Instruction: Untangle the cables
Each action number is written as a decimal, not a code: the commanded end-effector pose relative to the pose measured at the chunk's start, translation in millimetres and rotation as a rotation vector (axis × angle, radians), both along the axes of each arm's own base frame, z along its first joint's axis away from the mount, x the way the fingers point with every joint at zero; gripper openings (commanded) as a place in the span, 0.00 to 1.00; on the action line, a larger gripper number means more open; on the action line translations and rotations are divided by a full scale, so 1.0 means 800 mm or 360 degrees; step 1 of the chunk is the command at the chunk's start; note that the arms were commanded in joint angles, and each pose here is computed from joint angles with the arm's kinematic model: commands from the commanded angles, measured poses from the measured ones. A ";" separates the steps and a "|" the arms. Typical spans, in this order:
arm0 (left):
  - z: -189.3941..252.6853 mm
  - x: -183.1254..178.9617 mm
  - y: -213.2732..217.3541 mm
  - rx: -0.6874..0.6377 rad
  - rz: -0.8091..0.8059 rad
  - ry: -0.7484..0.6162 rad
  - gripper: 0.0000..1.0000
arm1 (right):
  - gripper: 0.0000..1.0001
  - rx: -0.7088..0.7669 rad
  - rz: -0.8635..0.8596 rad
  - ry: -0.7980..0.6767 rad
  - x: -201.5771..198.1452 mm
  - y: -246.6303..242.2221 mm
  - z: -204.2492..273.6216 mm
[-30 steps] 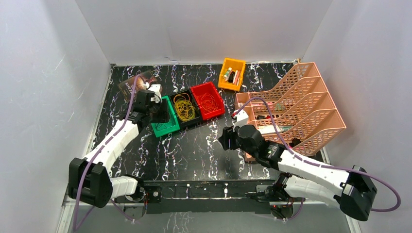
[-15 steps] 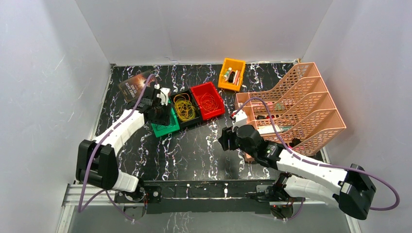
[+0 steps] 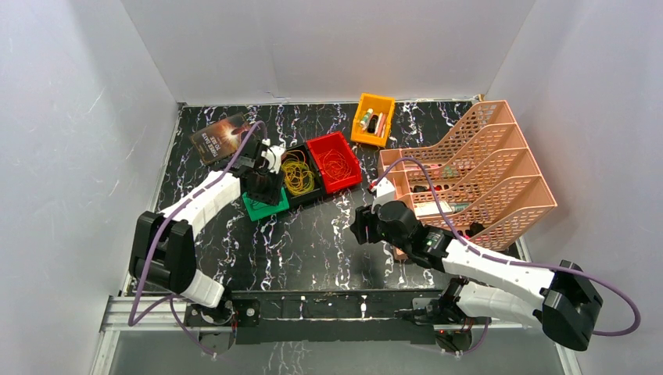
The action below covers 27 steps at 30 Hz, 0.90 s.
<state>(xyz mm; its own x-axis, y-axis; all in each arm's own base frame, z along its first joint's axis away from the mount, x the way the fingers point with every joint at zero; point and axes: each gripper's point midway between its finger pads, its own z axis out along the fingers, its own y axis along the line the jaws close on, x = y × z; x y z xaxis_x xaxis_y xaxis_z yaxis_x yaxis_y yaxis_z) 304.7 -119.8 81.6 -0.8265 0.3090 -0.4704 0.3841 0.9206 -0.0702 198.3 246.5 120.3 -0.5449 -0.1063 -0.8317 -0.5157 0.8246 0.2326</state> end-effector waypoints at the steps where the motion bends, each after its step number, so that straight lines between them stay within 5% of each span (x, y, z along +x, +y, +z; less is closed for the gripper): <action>1: 0.003 0.000 0.001 0.0046 -0.0031 0.0013 0.43 | 0.65 0.0064 0.0023 -0.0037 0.005 0.012 0.018; 27: -0.008 0.017 0.025 0.0248 0.0068 0.0003 0.07 | 0.65 0.0071 0.0036 -0.0034 0.004 0.014 0.021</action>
